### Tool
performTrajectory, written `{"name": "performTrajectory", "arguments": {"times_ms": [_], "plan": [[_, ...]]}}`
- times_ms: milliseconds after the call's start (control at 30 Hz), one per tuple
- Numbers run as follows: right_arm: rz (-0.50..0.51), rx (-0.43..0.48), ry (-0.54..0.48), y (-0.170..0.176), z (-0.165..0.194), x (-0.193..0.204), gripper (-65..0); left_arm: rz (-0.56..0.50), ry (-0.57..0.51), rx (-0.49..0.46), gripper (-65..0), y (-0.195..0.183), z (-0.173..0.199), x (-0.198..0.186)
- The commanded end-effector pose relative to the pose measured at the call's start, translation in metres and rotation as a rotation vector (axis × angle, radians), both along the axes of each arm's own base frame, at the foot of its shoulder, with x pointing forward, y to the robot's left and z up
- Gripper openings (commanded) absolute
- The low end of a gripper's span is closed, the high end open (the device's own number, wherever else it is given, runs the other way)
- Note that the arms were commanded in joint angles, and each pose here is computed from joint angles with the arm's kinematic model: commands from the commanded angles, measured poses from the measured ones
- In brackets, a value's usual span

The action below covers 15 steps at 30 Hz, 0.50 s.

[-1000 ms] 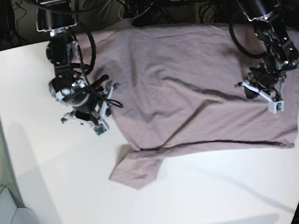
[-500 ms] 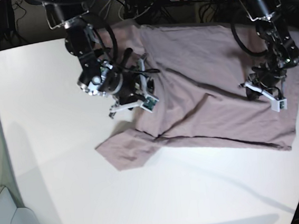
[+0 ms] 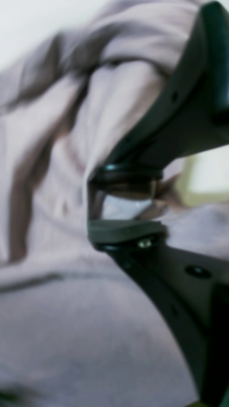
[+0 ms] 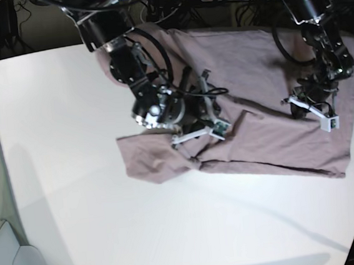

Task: Layout the t-shirt on the table in an organized manner, then fold the t-shirt properly
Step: 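Fold the held shirt edge with the right gripper toward the left gripper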

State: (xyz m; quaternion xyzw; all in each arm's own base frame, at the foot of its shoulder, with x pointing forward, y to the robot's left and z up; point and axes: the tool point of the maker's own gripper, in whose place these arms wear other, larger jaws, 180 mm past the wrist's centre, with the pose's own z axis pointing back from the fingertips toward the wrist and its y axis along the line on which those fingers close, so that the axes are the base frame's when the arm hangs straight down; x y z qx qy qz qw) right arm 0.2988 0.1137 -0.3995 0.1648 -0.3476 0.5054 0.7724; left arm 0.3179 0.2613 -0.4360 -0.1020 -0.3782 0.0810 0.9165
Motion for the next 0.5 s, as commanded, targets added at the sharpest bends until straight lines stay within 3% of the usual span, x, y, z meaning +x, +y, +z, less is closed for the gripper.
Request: {"name": "performTrajectory", "arguments": {"times_ms": [0, 100, 200, 367, 467], "plan": [[0.042, 0.043, -0.025, 0.018, 0.013, -0.002, -44.9, -0.019, 0.083, 0.019, -65.0, -0.001, -0.014, -0.016], [0.11, 0.013, -0.032, 0.025, 0.007, -0.017, -44.9, -0.017, 0.084, 0.022, -65.0, 0.001, -0.014, -0.017], [0.111, 0.058, -0.115, 0.029, 0.038, -0.013, -44.9, -0.016, 0.084, 0.027, -65.0, 0.003, -0.014, -0.018], [-0.025, 0.118, -0.261, -0.01, 0.091, 0.018, -44.9, -0.015, 0.082, 0.027, -65.0, 0.004, -0.013, -0.017], [-0.111, 0.116, -0.271, -0.039, 0.093, 0.027, -44.9, -0.013, 0.08, 0.028, -65.0, 0.005, -0.012, -0.016]]}}
